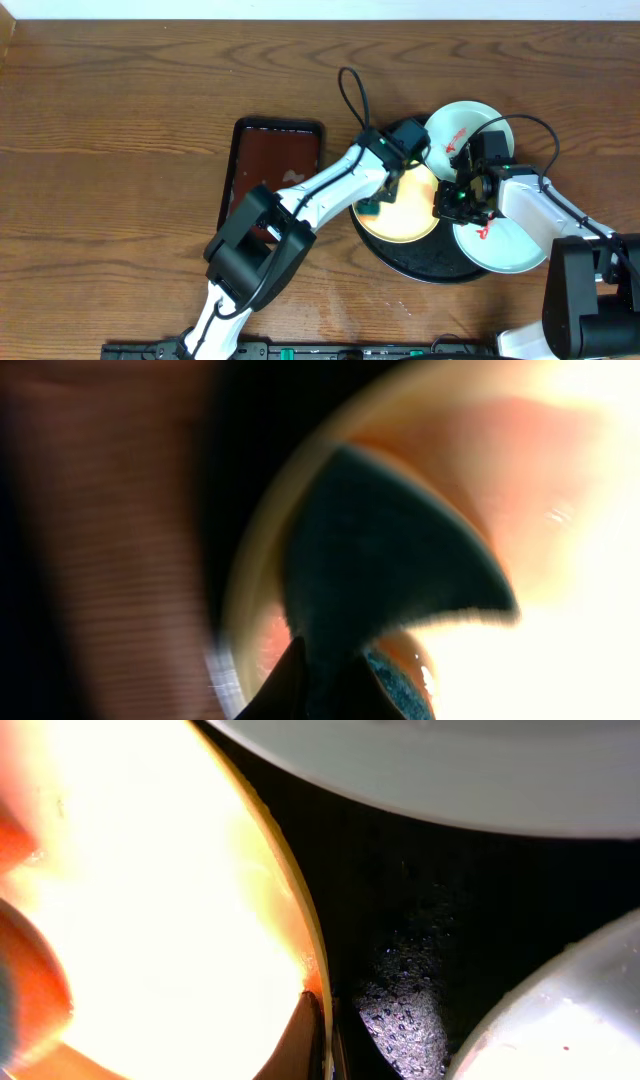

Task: Clean dirty plates on tray and stack at the side
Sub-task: 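Scrub the yellow plate with the sponge while the right gripper holds its rim, then return the sponge to the black tray with the left gripper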

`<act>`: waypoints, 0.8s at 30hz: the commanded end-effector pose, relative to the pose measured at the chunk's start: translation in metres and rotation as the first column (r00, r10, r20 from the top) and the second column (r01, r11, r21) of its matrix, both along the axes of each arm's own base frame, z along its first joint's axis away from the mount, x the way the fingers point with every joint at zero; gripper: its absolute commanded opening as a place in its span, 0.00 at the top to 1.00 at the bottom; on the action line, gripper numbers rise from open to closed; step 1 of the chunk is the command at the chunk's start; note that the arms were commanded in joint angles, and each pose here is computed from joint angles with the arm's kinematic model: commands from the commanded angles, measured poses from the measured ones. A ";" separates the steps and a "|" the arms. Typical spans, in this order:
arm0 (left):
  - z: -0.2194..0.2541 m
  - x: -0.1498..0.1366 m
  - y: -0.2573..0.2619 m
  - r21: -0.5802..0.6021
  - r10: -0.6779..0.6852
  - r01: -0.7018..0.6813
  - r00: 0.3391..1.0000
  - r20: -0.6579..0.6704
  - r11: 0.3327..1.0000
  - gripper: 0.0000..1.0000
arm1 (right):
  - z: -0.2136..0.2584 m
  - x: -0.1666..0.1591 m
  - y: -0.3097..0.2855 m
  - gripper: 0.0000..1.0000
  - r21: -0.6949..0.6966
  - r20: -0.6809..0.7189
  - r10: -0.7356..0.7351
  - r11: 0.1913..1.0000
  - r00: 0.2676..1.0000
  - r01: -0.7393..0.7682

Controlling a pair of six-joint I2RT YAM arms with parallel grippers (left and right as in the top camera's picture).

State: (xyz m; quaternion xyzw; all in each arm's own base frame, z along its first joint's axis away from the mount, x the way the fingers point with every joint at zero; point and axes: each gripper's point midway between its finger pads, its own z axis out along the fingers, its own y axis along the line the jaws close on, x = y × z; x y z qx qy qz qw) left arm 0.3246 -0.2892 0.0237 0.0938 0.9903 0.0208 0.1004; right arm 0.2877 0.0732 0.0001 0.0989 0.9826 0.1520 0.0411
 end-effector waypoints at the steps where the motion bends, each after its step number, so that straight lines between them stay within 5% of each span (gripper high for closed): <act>1: 0.023 0.036 0.034 0.153 0.054 -0.080 0.985 0.166 0.985 0.92 | -0.013 -0.009 -0.009 0.99 -0.066 -0.040 0.006 0.998 0.999 -0.009; 13: 0.103 0.027 0.034 -0.036 0.092 -0.089 0.991 0.096 0.995 0.93 | -0.013 -0.009 -0.009 0.99 -0.067 -0.036 0.007 0.998 0.999 -0.010; 24: 0.106 0.033 0.149 0.074 0.207 -0.206 0.978 -0.014 0.976 0.92 | -0.011 0.004 -0.008 0.96 -0.068 0.028 0.058 0.996 0.998 -0.056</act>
